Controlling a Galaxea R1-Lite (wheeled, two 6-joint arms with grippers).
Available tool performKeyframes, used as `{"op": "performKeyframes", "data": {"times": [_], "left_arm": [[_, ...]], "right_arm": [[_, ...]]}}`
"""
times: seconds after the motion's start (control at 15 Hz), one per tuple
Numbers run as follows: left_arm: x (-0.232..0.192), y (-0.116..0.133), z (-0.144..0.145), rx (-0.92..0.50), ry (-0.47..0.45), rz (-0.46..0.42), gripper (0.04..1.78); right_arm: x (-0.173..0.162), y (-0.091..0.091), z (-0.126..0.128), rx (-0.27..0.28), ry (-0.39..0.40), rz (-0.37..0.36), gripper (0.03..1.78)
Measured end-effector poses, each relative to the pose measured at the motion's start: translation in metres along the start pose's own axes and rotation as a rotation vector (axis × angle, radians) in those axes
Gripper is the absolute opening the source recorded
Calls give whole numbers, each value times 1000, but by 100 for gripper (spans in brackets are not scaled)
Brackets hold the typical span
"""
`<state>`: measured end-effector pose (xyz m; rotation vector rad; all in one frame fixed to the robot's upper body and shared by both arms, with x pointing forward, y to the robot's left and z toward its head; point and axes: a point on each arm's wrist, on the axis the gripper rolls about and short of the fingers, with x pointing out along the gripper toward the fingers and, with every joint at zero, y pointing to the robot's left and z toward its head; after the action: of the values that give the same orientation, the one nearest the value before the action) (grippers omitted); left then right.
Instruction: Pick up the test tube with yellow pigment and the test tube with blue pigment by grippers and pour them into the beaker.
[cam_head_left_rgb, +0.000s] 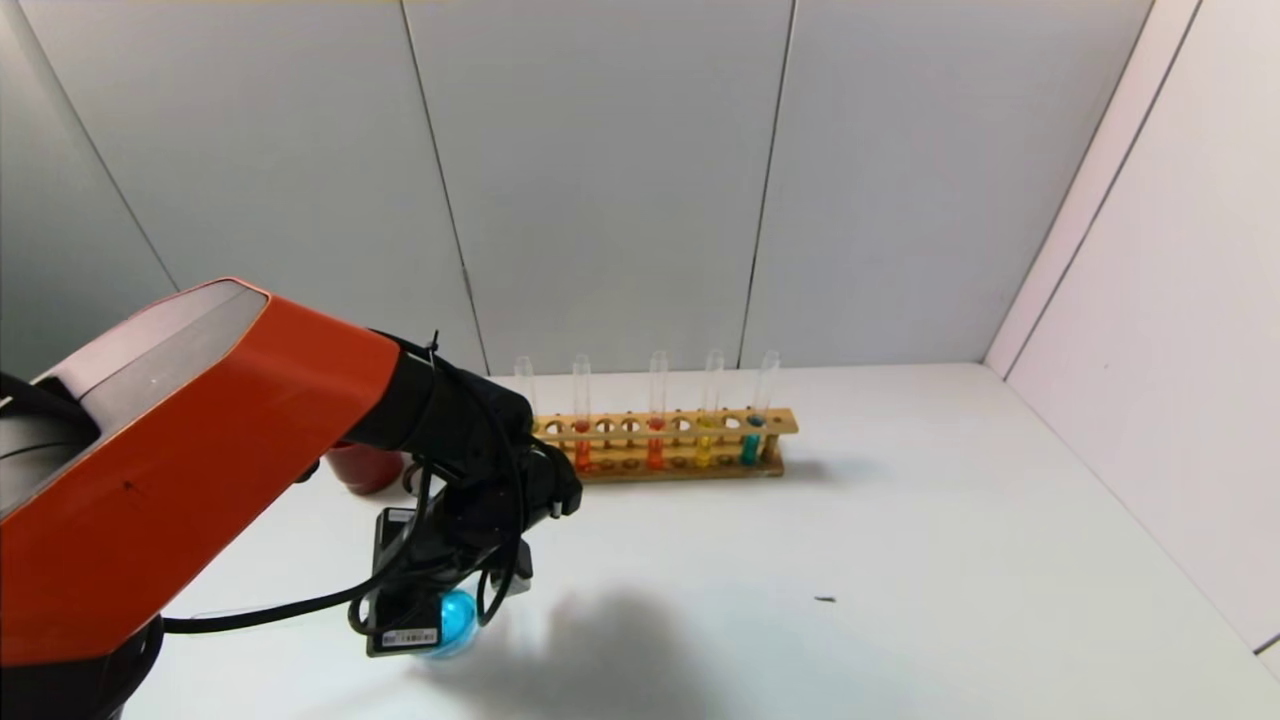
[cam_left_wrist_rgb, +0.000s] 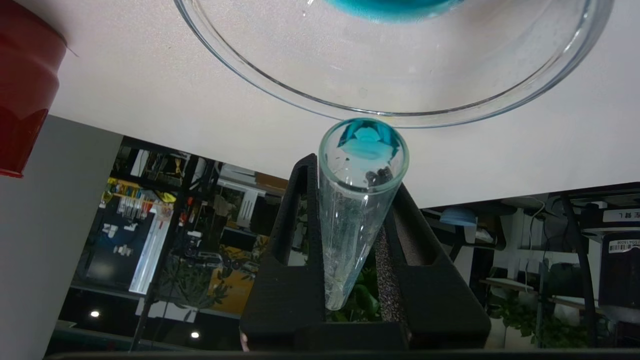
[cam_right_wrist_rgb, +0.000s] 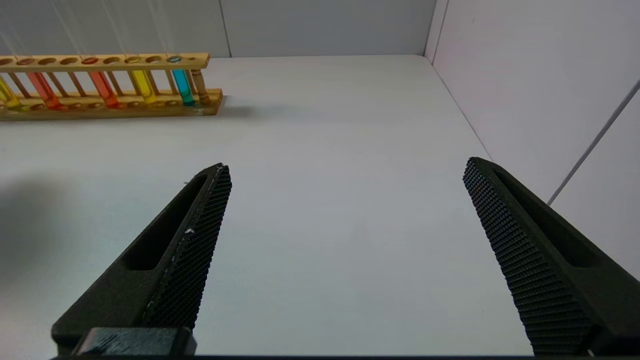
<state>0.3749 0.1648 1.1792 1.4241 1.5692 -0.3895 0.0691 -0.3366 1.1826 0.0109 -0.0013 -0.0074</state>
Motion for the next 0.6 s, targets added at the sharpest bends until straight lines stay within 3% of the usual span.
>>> {"op": "performKeyframes", "data": {"times": [0.33,0.6], "left_arm": [[-10,2,-11,-16,-25,-3,33],[-49,19,-57,-138,-192,-25,33]], "right_arm": [[0,0,0,0,0,0,170],[0,0,0,0,0,0,170]]}}
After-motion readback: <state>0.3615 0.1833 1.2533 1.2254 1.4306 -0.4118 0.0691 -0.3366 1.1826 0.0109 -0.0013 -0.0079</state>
